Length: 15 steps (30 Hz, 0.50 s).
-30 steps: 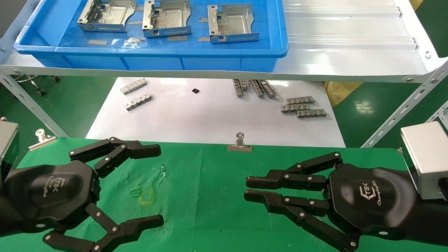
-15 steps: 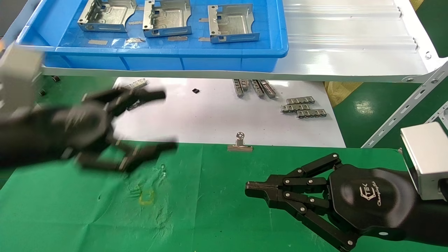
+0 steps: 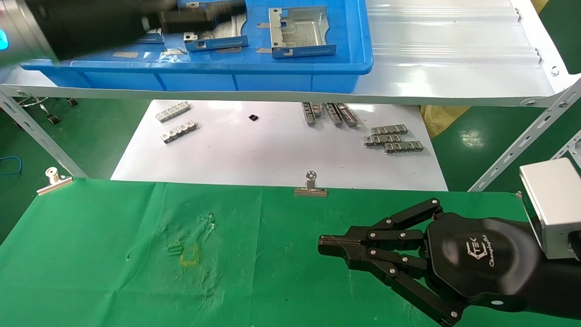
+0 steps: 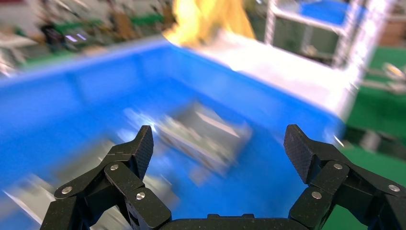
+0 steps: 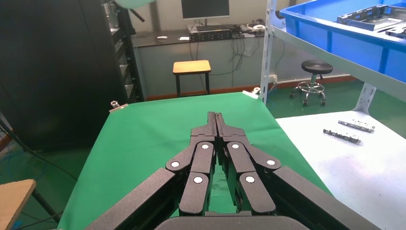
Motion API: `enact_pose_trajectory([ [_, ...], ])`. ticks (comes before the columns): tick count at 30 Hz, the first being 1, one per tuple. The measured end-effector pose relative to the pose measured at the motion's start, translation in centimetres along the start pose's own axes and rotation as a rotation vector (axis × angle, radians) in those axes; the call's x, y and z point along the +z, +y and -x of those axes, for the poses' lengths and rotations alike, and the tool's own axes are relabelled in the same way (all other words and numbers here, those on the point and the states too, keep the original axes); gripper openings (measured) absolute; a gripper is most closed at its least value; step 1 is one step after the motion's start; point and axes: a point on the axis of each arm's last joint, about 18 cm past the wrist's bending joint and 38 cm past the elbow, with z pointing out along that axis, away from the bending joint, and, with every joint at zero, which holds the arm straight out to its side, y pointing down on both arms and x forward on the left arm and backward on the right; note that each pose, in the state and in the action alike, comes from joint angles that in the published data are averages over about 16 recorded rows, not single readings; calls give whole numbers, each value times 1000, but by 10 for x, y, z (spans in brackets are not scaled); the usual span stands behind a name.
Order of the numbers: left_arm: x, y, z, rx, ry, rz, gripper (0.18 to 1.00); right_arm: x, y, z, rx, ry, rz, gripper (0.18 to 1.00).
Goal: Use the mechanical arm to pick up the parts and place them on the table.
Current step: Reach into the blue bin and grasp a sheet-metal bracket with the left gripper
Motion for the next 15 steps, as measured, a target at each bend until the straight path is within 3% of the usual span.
enact_pose_trajectory([
  [6, 8, -12, 13, 1, -36, -12, 1001, 0, 0, 0, 0, 0, 0, 191],
  [15, 6, -6, 35, -17, -132, 43, 1001, 0, 0, 0, 0, 0, 0, 191],
])
